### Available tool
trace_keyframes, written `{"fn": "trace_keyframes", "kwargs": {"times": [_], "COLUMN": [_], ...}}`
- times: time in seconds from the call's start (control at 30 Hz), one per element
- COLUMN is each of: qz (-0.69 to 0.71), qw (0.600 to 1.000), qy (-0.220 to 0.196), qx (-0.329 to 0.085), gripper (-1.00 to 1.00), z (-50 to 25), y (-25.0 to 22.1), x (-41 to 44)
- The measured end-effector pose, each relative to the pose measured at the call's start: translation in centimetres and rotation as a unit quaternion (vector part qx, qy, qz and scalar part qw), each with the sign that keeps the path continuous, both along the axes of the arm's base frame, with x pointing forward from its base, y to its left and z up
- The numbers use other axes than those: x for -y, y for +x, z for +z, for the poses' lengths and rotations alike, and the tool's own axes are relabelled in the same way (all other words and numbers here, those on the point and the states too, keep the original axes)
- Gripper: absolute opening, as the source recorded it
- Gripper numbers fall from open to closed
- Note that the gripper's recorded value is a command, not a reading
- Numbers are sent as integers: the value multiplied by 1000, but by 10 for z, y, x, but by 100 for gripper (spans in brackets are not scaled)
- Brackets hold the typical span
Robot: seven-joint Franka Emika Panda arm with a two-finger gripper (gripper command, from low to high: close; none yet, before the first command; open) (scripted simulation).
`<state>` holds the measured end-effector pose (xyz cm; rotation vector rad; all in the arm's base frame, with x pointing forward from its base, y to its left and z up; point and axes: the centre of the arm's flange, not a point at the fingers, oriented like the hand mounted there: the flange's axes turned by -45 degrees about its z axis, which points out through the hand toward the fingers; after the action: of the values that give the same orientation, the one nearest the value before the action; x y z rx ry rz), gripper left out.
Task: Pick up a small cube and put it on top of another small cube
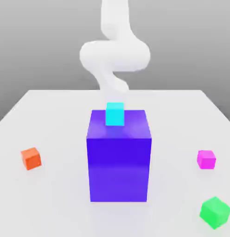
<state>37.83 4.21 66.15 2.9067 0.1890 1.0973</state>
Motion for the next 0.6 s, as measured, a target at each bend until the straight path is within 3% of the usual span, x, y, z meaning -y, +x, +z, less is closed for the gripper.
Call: {"fn": "trace_keyframes", "kwargs": {"times": [0.13,0.3,0.47,0.6], "qz": [111,251,396,520], "qw": [989,948,876,791], "qy": [-71,-142,-196,-226], "qx": [-67,-136,-195,-231], "gripper": [0,0,0,0], "z": [-97,-216,-330,-410], "y": [32,24,-28,-104], "x": [-78,-163,-229,-271]}}
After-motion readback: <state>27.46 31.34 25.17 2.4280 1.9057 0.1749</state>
